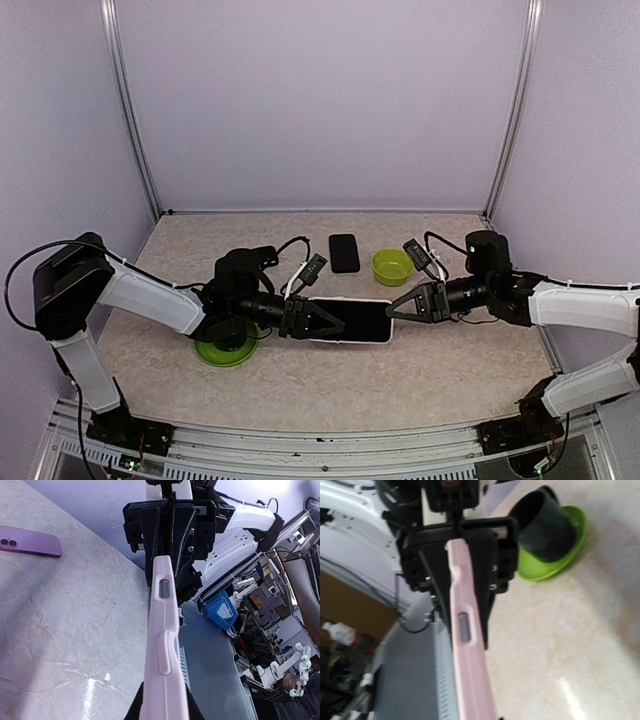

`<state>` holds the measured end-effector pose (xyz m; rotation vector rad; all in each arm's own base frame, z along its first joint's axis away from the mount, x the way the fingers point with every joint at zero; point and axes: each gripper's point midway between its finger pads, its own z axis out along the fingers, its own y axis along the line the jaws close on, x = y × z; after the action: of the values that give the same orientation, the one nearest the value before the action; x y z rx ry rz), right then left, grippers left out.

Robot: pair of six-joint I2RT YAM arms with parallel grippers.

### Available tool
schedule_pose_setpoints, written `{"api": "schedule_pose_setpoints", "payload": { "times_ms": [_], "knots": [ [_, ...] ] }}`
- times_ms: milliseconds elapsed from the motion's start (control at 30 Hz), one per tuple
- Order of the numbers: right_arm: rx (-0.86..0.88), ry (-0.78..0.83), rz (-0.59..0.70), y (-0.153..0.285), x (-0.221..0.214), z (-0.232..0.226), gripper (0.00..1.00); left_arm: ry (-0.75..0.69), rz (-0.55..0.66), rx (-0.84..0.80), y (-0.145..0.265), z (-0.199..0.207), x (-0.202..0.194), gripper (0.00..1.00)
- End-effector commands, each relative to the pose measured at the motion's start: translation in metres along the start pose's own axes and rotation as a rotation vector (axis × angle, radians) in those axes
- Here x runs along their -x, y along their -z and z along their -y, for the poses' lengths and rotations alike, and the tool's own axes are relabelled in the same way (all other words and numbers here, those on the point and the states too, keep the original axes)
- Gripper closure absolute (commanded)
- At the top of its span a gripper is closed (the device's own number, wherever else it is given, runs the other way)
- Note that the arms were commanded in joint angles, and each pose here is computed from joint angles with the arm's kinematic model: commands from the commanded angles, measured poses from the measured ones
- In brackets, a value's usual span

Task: Put the phone into the phone case
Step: Press the phone onto the phone case.

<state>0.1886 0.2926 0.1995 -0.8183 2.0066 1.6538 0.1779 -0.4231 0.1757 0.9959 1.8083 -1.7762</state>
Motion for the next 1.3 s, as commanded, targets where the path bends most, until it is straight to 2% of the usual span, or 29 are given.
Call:
{"api": "schedule_pose_setpoints", "payload": {
  "times_ms": [0,200,433,633,933,1267],
  "knots": [
    [-0.131,0.063,0.028,0.005,0.016,0.003,1.00,-0.076,0.019,0.038,-0.004,0.005,0.015,1.00],
    [-0.220,0.100,0.042,0.013,0.020,0.007,1.00,-0.059,0.035,0.150,0.000,-0.015,0.019,1.00],
    [-0.198,0.145,0.062,0.017,0.024,-0.004,0.68,-0.057,0.031,0.146,0.001,-0.016,0.018,1.00],
    [-0.225,0.151,0.077,0.018,0.026,0.001,0.55,-0.084,0.016,0.079,-0.002,0.000,0.015,1.00],
    [-0.221,0.095,0.048,0.009,0.019,0.018,0.53,-0.096,-0.002,0.040,-0.007,0.010,0.012,1.00],
    [-0.166,0.082,0.048,0.009,0.012,0.009,0.50,-0.094,0.072,0.092,0.004,0.005,0.024,1.00]
  ]
}}
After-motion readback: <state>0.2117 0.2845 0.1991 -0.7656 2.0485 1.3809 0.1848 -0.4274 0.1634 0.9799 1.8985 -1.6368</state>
